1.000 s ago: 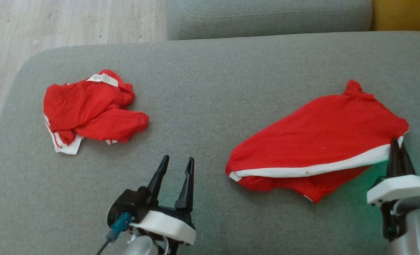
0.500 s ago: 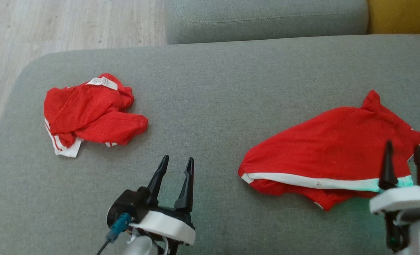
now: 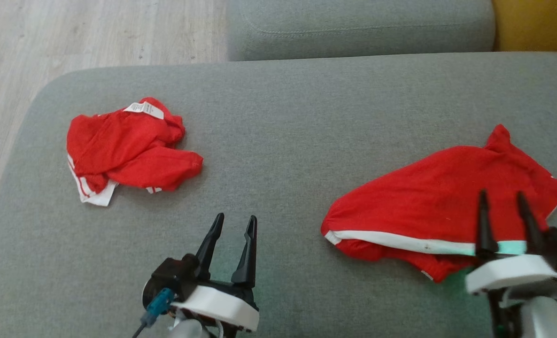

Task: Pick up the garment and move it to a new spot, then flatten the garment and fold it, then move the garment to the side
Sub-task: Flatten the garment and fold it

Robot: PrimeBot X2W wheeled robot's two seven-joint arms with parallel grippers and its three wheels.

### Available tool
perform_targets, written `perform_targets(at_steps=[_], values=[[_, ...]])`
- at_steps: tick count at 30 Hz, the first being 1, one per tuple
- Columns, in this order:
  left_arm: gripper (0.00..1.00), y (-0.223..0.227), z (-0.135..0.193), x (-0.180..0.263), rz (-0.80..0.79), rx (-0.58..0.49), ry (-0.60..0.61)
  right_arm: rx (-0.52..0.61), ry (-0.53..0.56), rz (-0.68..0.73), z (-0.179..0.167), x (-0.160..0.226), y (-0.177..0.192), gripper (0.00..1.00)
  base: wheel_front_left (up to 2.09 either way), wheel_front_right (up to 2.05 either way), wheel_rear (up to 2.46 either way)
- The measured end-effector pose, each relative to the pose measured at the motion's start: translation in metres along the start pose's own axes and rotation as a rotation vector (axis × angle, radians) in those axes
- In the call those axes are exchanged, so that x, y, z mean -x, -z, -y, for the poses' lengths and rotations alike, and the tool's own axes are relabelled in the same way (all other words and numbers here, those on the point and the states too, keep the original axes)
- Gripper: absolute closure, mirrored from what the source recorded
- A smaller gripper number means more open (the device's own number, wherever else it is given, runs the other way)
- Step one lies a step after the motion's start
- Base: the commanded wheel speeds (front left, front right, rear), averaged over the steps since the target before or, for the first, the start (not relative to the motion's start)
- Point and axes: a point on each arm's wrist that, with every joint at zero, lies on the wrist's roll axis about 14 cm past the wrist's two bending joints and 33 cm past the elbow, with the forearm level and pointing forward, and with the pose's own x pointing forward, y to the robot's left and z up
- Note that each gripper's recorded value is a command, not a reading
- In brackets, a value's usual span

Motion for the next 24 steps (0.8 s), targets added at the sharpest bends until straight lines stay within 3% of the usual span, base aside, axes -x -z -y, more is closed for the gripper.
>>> perform_targets(at_steps=[10,16,24], values=[[0.0,0.003,-0.007,0.002,-0.008,0.006,-0.021,-0.014,-0.21,-0.239,-0.07,0.012,0.053,0.0,0.0,0.0,0.0],[0.0,0.006,-0.01,0.003,-0.016,0.008,-0.032,0.015,-0.253,-0.399,-0.082,0.024,0.089,0.0,0.0,0.0,0.0],[0.0,0.011,-0.014,0.003,-0.032,0.014,-0.045,0.062,-0.27,-0.483,-0.085,0.022,0.109,0.0,0.0,0.0,0.0]])
